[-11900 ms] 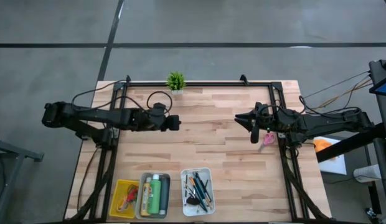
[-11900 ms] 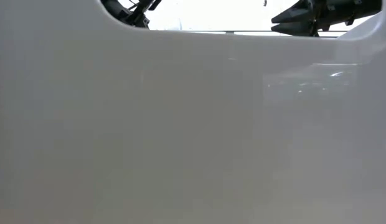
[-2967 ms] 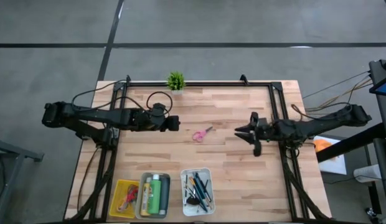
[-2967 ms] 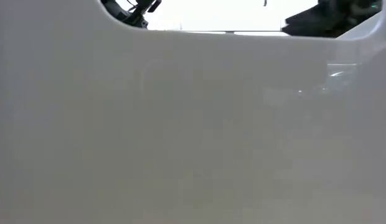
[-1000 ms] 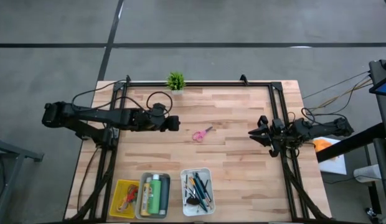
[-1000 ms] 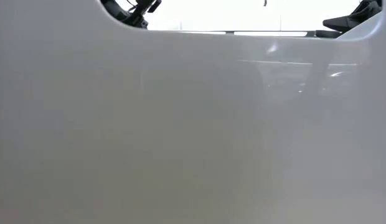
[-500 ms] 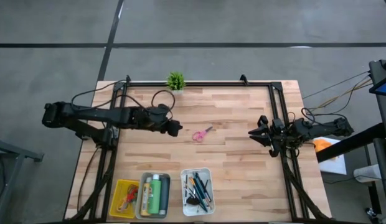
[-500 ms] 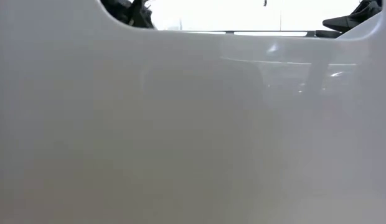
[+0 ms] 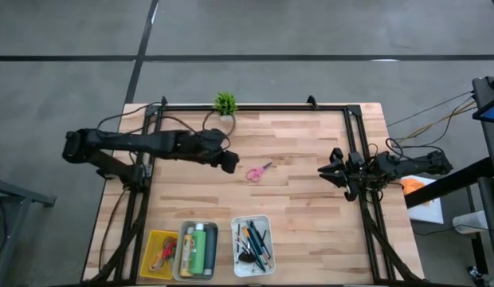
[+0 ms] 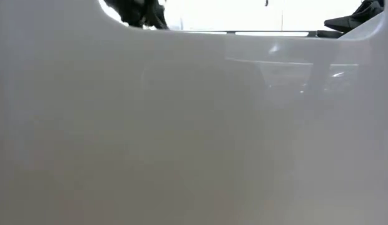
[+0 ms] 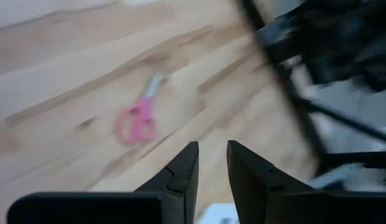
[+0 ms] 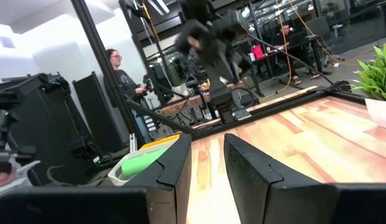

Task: Pick & Place Paint Supplies
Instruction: Put the pink scissors into the yellow bin

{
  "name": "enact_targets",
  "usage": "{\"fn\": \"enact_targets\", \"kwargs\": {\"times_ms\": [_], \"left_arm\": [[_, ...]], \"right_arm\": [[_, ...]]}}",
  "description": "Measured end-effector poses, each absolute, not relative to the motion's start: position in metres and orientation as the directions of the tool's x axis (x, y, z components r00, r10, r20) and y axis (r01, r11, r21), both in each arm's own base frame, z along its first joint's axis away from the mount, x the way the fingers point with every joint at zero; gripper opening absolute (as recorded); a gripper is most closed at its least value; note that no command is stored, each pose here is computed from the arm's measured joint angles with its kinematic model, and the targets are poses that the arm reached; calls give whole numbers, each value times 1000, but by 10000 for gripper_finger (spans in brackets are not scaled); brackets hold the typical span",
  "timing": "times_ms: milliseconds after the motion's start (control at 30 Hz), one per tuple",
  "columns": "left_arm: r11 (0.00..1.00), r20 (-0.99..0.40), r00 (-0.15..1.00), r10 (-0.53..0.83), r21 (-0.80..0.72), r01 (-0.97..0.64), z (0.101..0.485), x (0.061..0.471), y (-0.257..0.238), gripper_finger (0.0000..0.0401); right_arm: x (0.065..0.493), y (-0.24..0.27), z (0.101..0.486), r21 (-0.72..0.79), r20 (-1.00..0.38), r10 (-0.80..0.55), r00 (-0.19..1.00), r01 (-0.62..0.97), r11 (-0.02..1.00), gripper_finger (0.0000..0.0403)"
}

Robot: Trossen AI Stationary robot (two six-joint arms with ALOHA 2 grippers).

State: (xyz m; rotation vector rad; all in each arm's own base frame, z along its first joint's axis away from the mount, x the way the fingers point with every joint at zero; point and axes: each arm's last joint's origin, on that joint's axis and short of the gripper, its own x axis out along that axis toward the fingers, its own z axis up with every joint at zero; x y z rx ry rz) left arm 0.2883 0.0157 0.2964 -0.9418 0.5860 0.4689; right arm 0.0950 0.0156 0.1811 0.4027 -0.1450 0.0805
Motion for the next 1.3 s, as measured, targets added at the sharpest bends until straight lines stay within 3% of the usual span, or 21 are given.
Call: {"fn": "enact_targets", "kwargs": {"times_ms": [233,533,767,1300], "left_arm": [[524,-837,536,116,-407,-749,256,327,21,85],[592,-915,384,125,-242,-769,202,362,23,85],[585,-907,355,225,-166,-794,175,375,34,85],[591,-931,316,185,-151,-792,135,387,39,85]], "right_arm": [[95,16,181,384,152,50,987,-105,917,93],[95,16,181,384,151,51,987,-106,917,93],[95,16,181,384,151,51,987,-106,917,93],[96,16,180,383,143,52,988,-104,918,93]]}}
